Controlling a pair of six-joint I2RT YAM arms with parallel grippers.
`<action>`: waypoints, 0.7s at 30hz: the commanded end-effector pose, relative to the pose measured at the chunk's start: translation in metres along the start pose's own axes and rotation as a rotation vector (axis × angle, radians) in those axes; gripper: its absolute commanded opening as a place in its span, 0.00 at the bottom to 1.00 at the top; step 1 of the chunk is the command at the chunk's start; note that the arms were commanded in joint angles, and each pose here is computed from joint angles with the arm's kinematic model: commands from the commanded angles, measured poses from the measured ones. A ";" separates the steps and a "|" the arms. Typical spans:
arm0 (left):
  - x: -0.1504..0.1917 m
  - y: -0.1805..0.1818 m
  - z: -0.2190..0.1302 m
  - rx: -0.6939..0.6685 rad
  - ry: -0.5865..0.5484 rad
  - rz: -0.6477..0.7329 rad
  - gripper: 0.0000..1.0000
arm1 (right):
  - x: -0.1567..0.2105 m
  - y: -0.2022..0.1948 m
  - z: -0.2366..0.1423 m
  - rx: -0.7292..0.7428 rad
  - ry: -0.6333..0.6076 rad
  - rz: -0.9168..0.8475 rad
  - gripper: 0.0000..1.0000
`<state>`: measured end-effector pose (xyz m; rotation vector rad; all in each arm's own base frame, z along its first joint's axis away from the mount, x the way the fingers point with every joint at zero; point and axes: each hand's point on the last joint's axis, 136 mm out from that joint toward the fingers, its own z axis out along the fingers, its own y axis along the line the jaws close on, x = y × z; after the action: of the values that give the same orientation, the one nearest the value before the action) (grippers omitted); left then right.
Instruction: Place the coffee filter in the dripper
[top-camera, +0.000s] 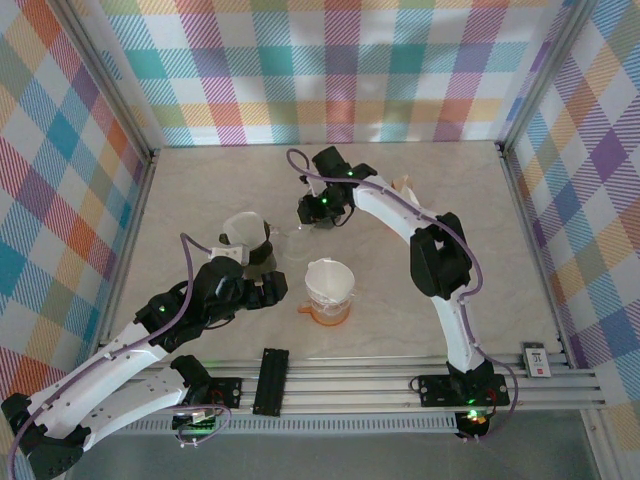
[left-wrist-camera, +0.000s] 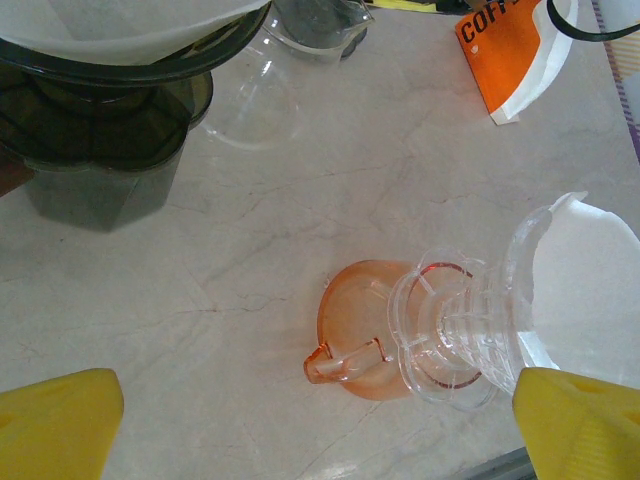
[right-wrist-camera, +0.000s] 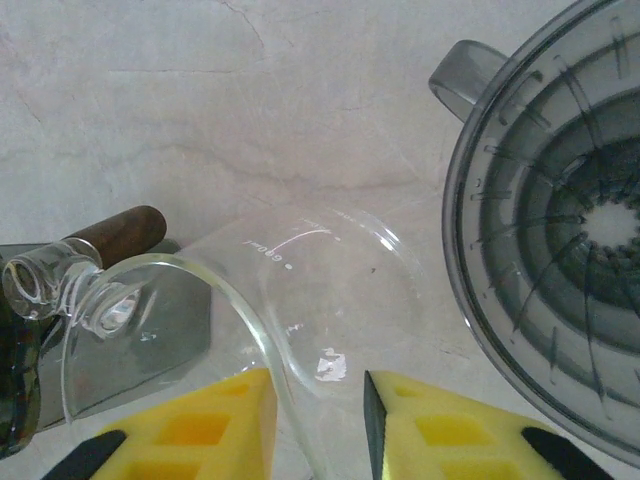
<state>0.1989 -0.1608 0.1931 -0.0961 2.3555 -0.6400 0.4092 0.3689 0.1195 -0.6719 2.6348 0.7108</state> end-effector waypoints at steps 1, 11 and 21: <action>-0.002 0.006 0.000 -0.024 -0.014 -0.013 1.00 | 0.009 -0.002 0.009 0.028 0.036 -0.025 0.29; -0.001 0.007 0.000 -0.020 -0.013 -0.018 1.00 | 0.004 -0.005 -0.003 0.100 -0.007 -0.043 0.16; -0.003 0.002 -0.002 -0.004 -0.011 -0.016 1.00 | 0.006 -0.012 -0.019 0.157 -0.051 -0.035 0.06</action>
<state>0.1987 -0.1608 0.1928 -0.0961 2.3562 -0.6406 0.4080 0.3571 0.1171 -0.6699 2.6040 0.5363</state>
